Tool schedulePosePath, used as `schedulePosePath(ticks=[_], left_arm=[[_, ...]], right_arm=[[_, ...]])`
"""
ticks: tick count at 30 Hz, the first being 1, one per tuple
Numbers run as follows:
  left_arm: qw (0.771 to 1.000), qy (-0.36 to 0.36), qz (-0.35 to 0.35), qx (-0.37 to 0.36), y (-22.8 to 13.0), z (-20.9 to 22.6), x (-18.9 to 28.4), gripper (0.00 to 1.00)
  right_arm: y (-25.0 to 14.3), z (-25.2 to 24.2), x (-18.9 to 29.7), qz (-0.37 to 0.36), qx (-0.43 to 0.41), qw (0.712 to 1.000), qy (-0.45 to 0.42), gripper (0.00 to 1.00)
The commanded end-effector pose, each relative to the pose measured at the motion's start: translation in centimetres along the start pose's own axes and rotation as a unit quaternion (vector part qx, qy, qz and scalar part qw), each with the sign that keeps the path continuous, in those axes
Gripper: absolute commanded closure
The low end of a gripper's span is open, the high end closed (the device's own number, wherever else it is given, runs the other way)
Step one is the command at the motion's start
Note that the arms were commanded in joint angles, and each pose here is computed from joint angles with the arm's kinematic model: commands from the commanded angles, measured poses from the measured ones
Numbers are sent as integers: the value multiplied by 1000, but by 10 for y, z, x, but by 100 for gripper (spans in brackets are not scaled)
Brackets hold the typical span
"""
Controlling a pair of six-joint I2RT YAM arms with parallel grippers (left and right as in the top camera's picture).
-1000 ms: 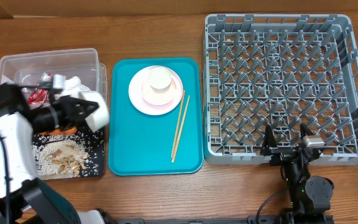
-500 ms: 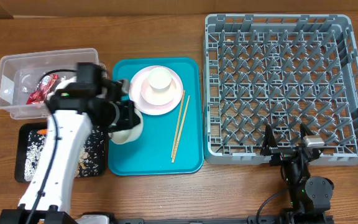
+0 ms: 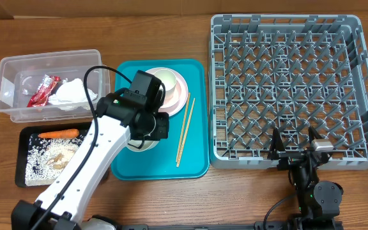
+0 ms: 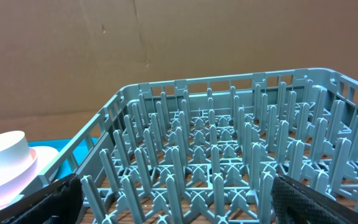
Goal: Sort waste into correct bins and load items into the dishwasher
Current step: 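Carry the emptied bowl back and set it on the teal tray, then release the bowl and move the left gripper toward the pink plate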
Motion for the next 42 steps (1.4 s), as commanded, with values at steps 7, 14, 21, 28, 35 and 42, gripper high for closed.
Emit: schedulePosePath(ticks=[7,14,21,28,35,42], left_arm=[[998,31,37,43,6,3,-28,96],[995,50,69,43,5,6,-49,96],[990,75,111,44,0,13,-75,96],[986,84,136,46,0,16,-101,96],[986,81,143,15,-1,17,-105,84],[986,80,143,10,1,17,-103,75]], right_arm=[[-1,-1,0,-4,0,1000,-1,0],[-1,-1,0,-4,0,1000,-2,0],[-1,-1,0,-4,0,1000,-2,0],[-1,-1,0,-4,0,1000,-2,0],[-1,-1,0,-4,0,1000,-1,0],[-1,-1,0,-4,0,1000,-1,0]])
Point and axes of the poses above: each gripper's point midway between its finger pads, its own x axis back along the fingers, its own z axis along the line the jaws close on, y = z × x, the point moved 6 cm from there along x, back along the fingers, and after that the axes turned 3 degrees about -x, right-handed, at the moved point
